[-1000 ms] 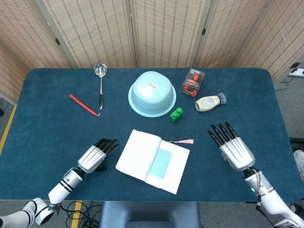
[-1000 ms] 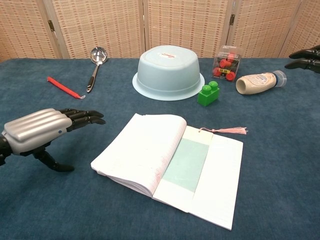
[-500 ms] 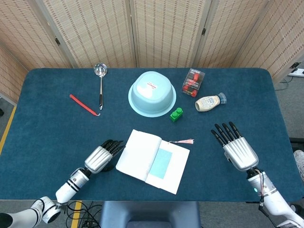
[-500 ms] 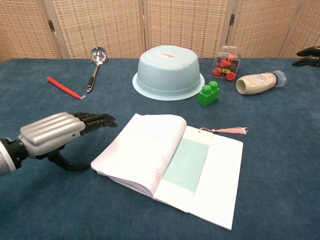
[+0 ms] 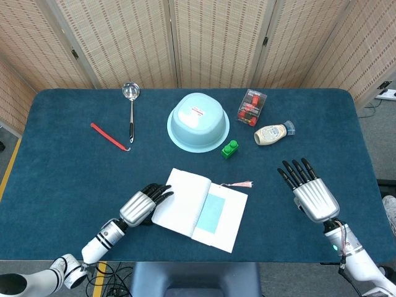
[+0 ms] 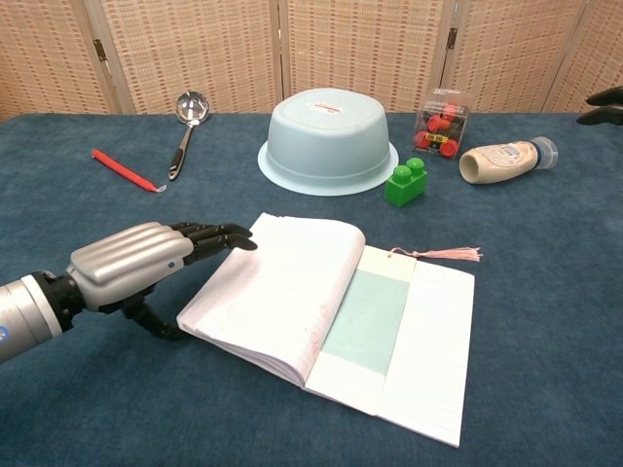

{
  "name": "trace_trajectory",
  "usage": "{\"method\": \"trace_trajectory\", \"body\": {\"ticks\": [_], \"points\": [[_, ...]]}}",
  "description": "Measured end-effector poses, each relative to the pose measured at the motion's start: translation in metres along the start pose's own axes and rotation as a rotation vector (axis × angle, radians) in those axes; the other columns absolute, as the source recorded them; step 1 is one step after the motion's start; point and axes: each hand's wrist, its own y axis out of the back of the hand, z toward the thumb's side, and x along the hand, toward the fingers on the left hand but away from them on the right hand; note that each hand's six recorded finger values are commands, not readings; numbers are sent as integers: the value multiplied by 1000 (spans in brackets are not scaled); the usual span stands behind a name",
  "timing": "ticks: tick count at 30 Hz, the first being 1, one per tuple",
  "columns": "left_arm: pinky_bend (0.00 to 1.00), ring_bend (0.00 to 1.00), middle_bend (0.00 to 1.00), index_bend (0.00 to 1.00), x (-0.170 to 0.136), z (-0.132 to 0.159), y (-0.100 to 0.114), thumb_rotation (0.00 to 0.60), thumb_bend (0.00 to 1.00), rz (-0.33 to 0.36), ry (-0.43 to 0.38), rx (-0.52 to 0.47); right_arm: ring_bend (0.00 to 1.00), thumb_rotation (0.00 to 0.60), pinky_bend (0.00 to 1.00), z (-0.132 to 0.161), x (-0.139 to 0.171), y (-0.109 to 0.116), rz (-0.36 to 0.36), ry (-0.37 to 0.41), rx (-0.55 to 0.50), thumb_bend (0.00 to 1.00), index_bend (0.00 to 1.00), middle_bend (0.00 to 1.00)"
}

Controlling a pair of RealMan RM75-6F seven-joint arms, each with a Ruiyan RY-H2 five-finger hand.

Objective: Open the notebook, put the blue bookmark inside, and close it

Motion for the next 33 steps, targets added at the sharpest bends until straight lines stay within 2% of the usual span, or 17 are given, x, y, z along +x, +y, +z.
{"method": "trace_trajectory", "body": {"ticks": [10, 15, 23, 33], "points": [[172, 133, 76, 113, 8, 13, 13, 600, 161, 64, -23, -98, 0, 600, 0, -4, 0, 3, -18, -13, -14, 217, 0, 0], [172, 133, 76, 113, 13, 28, 24, 600, 160, 86, -52, -180, 0, 600, 0, -10, 0, 8, -40, -31, -18, 217, 0, 0], [172, 132, 76, 114, 24, 58, 47, 600, 161, 127, -120, -259, 0, 600, 0, -24, 2, 20, -69, -69, -30, 217, 0, 0], [172, 132, 76, 113, 40, 105, 79, 600, 161, 172, -222, -260, 0, 600, 0, -44, 8, 40, -134, -129, -53, 217, 0, 0]]}}
